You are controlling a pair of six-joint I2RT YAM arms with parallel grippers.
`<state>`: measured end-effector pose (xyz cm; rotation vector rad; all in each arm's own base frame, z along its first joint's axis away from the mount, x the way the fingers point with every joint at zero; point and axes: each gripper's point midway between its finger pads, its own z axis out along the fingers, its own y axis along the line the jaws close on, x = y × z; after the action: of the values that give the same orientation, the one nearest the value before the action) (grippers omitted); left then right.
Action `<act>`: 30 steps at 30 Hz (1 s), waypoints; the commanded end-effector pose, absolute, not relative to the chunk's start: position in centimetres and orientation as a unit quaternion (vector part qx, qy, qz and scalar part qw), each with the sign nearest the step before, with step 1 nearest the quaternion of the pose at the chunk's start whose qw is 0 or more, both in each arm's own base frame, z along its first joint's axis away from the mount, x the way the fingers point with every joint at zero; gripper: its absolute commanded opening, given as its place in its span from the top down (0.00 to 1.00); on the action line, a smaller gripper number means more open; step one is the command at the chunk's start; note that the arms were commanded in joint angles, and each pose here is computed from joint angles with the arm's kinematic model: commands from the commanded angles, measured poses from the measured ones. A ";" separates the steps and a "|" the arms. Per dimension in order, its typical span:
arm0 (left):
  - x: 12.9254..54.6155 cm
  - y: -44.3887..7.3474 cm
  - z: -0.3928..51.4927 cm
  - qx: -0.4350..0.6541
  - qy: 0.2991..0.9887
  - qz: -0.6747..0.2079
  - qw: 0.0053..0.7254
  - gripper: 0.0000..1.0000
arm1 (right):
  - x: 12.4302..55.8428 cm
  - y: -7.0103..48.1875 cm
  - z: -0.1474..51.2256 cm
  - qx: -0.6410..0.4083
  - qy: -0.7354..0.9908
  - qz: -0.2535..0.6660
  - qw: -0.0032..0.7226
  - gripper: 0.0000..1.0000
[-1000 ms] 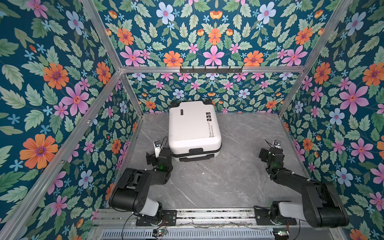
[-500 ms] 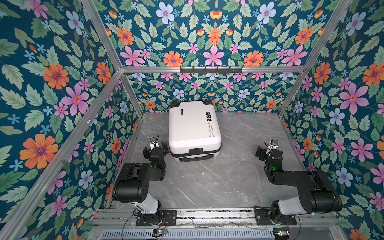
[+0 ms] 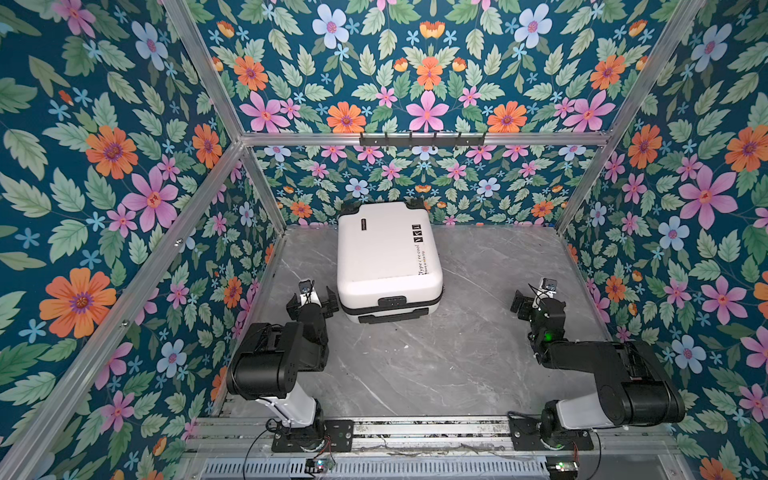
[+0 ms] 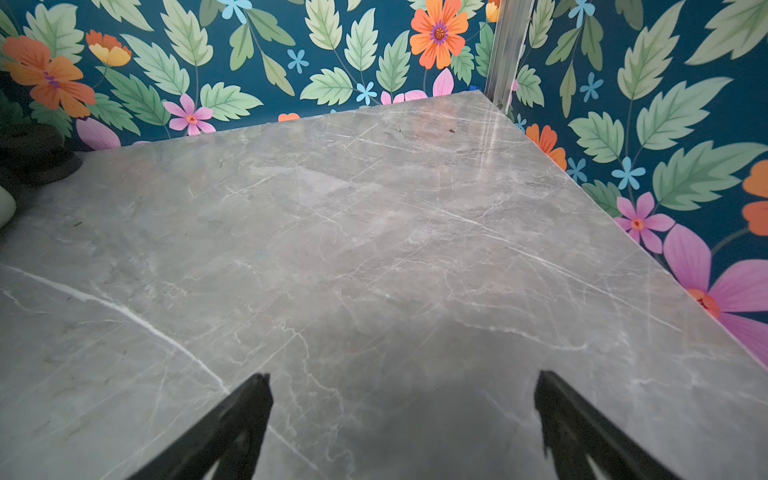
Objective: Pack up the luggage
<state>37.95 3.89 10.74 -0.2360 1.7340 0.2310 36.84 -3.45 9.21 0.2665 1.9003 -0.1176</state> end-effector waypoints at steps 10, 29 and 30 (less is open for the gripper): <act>38.1 3.8 11.7 -0.100 0.746 0.100 0.650 0.00 | 37.1 -3.6 10.0 0.116 0.802 -0.054 0.584 0.01; 38.1 3.9 11.7 -0.101 0.746 0.101 0.651 0.00 | 37.0 -3.6 10.0 0.116 0.802 -0.054 0.584 0.01; 38.0 3.8 11.7 -0.100 0.747 0.100 0.650 0.00 | 37.1 -3.6 10.0 0.116 0.801 -0.054 0.584 0.01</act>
<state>37.93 3.82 10.86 -0.2246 1.7293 0.2338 36.84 -3.45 9.22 0.2665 1.8999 -0.1175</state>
